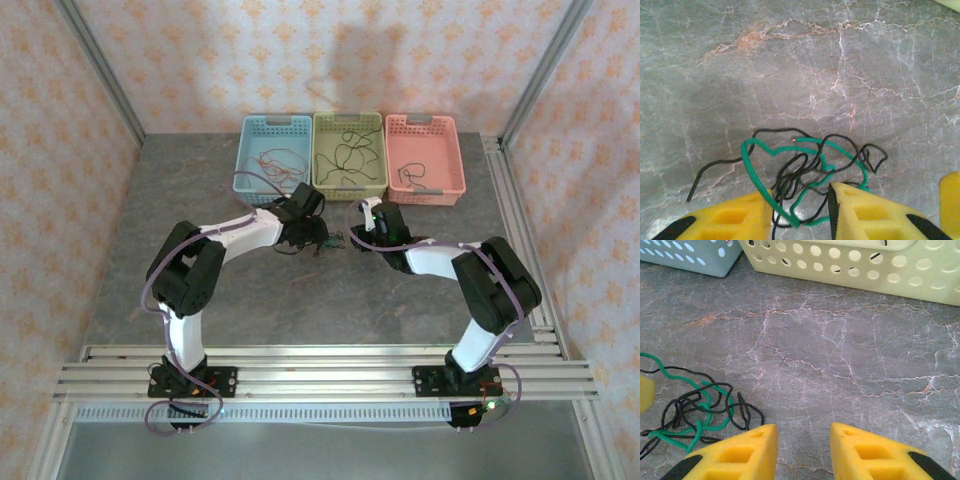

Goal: Untangle the cables

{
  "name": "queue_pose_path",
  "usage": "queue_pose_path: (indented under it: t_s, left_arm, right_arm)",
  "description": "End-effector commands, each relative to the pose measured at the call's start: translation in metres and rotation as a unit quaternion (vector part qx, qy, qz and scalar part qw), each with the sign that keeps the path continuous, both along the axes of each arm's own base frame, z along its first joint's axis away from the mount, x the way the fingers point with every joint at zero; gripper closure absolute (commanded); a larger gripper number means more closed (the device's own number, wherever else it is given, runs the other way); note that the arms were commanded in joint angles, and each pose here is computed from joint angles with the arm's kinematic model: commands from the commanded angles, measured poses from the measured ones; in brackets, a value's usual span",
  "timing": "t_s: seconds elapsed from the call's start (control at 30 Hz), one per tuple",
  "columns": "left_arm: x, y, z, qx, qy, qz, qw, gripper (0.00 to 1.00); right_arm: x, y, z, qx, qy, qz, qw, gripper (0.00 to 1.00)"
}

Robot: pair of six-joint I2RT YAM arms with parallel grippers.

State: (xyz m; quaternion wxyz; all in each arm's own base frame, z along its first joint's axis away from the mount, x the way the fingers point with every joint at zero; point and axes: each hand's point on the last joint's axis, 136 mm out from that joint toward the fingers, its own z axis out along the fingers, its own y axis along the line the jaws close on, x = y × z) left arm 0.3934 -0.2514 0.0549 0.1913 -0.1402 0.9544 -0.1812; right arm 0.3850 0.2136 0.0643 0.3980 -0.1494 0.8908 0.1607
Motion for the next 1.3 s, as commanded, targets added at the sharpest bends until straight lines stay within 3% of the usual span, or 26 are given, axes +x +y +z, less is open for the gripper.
queue_pose_path:
  t_s: [0.0, 0.27, 0.33, 0.4, 0.47, 0.6, 0.7, 0.87, 1.03, 1.27]
  left_arm:
    - [0.005, 0.0, -0.002, 0.013, -0.005, 0.006, 1.0, 0.68]
    - [0.006, 0.006, 0.002, 0.033, -0.009, -0.001, 0.999, 0.78]
    - [0.007, 0.008, 0.004, 0.042, -0.014, -0.002, 0.999, 0.86]
    - [0.008, 0.009, 0.008, 0.051, -0.019, -0.01, 0.998, 1.0]
    - [0.009, 0.009, 0.011, 0.059, -0.029, -0.027, 0.997, 1.0]
    - [0.009, 0.014, 0.062, 0.08, -0.109, -0.068, 0.989, 1.0]
    - [0.004, 0.017, 0.108, 0.087, -0.2, -0.114, 0.969, 1.0]
    - [-0.02, 0.013, 0.165, 0.04, -0.337, -0.17, 0.925, 1.0]
    - [-0.037, 0.006, 0.172, 0.014, -0.391, -0.212, 0.896, 1.0]
    - [-0.031, 0.008, 0.152, 0.034, -0.393, -0.212, 0.894, 1.0]
  right_arm:
    - [0.004, -0.002, 0.011, 0.004, -0.013, -0.011, 1.0, 0.67]
    - [0.005, -0.002, 0.011, 0.002, -0.014, -0.012, 1.0, 0.67]
    - [0.004, -0.003, 0.011, 0.001, -0.015, -0.012, 1.0, 0.67]
    - [0.004, -0.003, 0.011, 0.001, -0.015, -0.013, 1.0, 0.68]
    - [0.005, -0.004, 0.014, 0.001, -0.019, -0.016, 1.0, 0.68]
    - [0.005, -0.01, 0.032, 0.011, -0.061, -0.029, 0.998, 0.68]
    - [0.0, -0.01, 0.056, 0.042, -0.118, -0.024, 0.992, 0.64]
    - [-0.022, 0.007, 0.092, 0.117, -0.202, 0.034, 0.972, 0.54]
    - [-0.046, 0.026, 0.114, 0.176, -0.257, 0.102, 0.945, 0.45]
    - [-0.062, 0.029, 0.131, 0.221, -0.297, 0.126, 0.921, 0.39]
